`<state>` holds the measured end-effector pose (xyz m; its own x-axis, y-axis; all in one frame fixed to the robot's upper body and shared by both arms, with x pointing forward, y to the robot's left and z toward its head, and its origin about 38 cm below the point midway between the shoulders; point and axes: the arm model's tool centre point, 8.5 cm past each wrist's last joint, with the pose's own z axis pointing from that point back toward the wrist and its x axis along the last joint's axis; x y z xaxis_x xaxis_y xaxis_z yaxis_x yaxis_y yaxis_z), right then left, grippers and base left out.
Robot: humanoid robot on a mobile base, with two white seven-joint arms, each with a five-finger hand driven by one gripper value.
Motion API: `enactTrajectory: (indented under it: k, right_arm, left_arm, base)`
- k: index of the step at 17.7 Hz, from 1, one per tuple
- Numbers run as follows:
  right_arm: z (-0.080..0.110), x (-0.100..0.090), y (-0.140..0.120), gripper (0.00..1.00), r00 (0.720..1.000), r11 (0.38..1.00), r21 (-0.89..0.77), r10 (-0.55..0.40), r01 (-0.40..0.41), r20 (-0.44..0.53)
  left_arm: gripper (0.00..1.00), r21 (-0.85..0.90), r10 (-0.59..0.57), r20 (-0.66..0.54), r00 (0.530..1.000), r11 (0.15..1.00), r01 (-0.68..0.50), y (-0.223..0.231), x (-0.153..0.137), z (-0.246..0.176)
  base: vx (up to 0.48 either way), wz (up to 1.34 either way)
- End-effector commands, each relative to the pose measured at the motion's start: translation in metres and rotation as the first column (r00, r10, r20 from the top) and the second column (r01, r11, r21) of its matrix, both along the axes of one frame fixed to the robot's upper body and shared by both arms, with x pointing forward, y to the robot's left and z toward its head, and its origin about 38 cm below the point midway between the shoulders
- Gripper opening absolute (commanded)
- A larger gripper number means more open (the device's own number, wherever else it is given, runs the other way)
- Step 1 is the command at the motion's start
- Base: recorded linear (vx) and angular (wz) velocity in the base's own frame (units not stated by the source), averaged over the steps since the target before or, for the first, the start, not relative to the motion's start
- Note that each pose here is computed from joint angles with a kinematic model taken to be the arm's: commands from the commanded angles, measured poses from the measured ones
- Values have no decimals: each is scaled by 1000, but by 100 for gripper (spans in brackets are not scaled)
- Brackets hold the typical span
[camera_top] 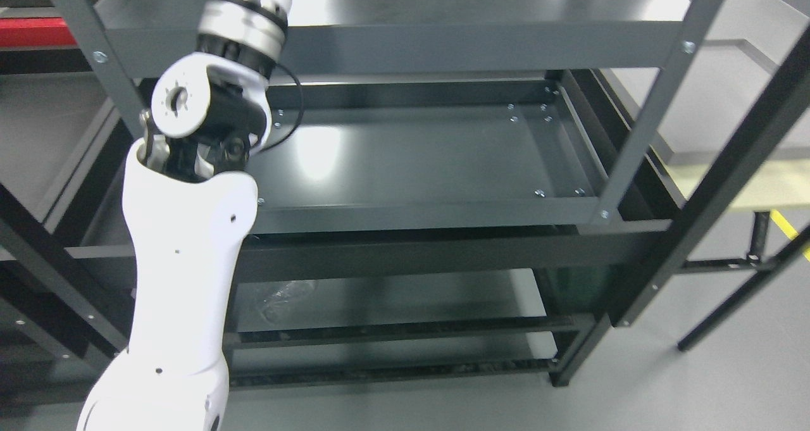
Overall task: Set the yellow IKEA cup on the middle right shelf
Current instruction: 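Set the cup down on the shelf and open the left hand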
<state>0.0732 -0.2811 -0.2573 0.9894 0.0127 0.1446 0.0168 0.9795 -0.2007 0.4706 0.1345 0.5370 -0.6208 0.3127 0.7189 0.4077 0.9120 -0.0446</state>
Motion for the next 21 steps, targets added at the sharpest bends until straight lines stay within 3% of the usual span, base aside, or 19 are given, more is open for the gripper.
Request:
enactTrajectory:
  k: [1, 5, 14, 15, 18, 21]
  right_arm:
    - [0, -9, -10, 99, 1000, 1000, -12, -8, 8, -13]
    - [0, -9, -10, 99, 1000, 1000, -12, -8, 8, -13]
    - [0, -9, -10, 99, 1000, 1000, -12, -8, 8, -13]
    - [0, -9, -10, 99, 1000, 1000, -12, -8, 8, -13]
    - [0, -9, -10, 99, 1000, 1000, -12, -8, 8, -13]
    - [0, -9, -10, 99, 1000, 1000, -12, -8, 8, -13]
  left_arm:
    - [0, 44, 49, -277, 960, 998, -38, 6, 63, 12]
    - [0, 103, -34, -439, 898, 991, 88, -21, 69, -5]
    - [4, 193, -103, -516, 850, 953, 233, -72, 64, -34]
    - [9, 207, -105, -529, 842, 947, 248, -77, 64, -40]
    - [39, 281, -64, -574, 816, 921, 270, -91, 64, -61]
    - [63, 322, -22, -558, 830, 916, 241, -91, 64, -61]
  base:
    - [217, 295]
    - [192, 299]
    - [44, 54]
    - [0, 0]
    - [-13, 0]
    - [-13, -1]
